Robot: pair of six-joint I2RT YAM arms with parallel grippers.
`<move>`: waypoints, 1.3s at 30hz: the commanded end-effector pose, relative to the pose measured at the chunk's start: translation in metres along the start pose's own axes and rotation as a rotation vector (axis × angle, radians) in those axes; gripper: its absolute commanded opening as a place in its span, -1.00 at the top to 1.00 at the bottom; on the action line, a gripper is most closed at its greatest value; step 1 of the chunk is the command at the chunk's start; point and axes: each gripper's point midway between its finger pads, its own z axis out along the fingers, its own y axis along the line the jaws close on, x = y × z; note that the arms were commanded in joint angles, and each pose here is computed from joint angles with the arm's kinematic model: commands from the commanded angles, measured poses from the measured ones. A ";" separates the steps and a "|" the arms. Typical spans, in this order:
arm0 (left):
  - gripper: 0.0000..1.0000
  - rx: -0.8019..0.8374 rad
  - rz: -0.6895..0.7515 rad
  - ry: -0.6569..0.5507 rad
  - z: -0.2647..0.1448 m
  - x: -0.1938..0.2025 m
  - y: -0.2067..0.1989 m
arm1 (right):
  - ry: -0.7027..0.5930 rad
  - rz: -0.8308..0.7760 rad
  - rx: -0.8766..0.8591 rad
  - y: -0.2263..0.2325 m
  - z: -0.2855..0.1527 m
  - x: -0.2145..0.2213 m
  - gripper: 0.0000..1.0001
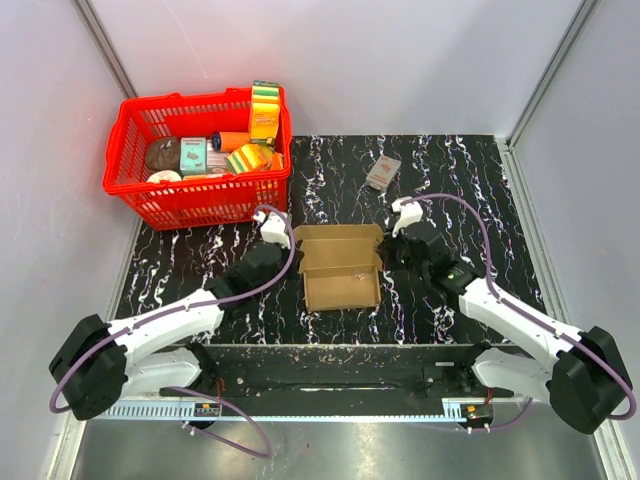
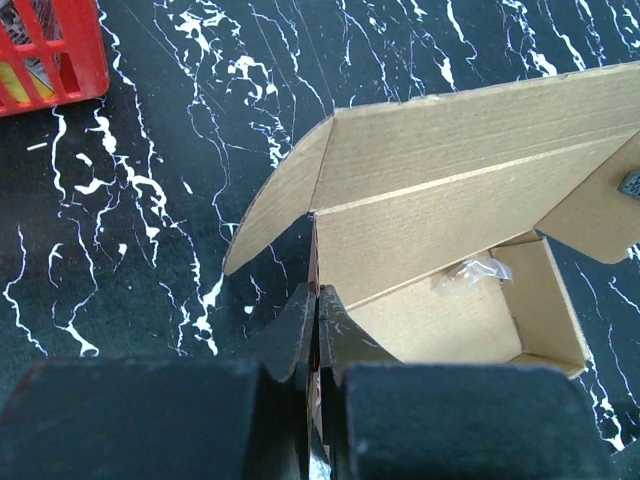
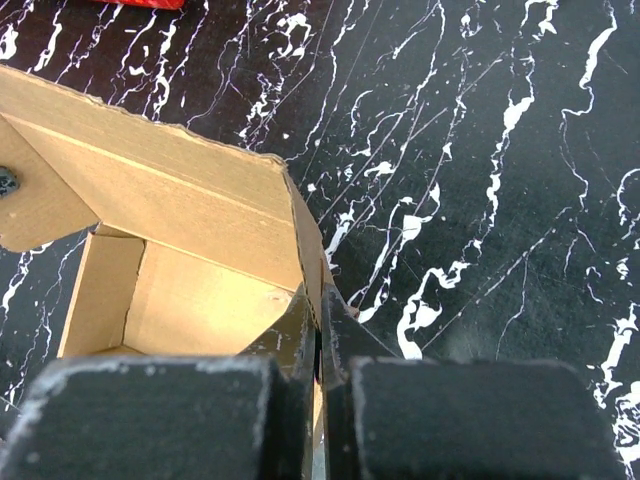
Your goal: Fold the paper box
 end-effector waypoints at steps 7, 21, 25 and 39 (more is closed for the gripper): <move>1.00 0.059 -0.085 -0.138 -0.010 -0.005 -0.031 | -0.218 0.053 -0.063 0.030 -0.013 -0.021 1.00; 1.00 0.064 -0.089 -0.230 -0.012 -0.009 -0.039 | -0.380 0.045 -0.048 0.029 -0.022 -0.016 1.00; 1.00 0.067 -0.094 -0.220 -0.012 0.002 -0.043 | -0.378 0.049 -0.052 0.031 -0.021 -0.009 1.00; 1.00 0.068 -0.101 -0.193 -0.017 0.039 -0.052 | -0.370 0.060 -0.032 0.034 -0.026 0.018 1.00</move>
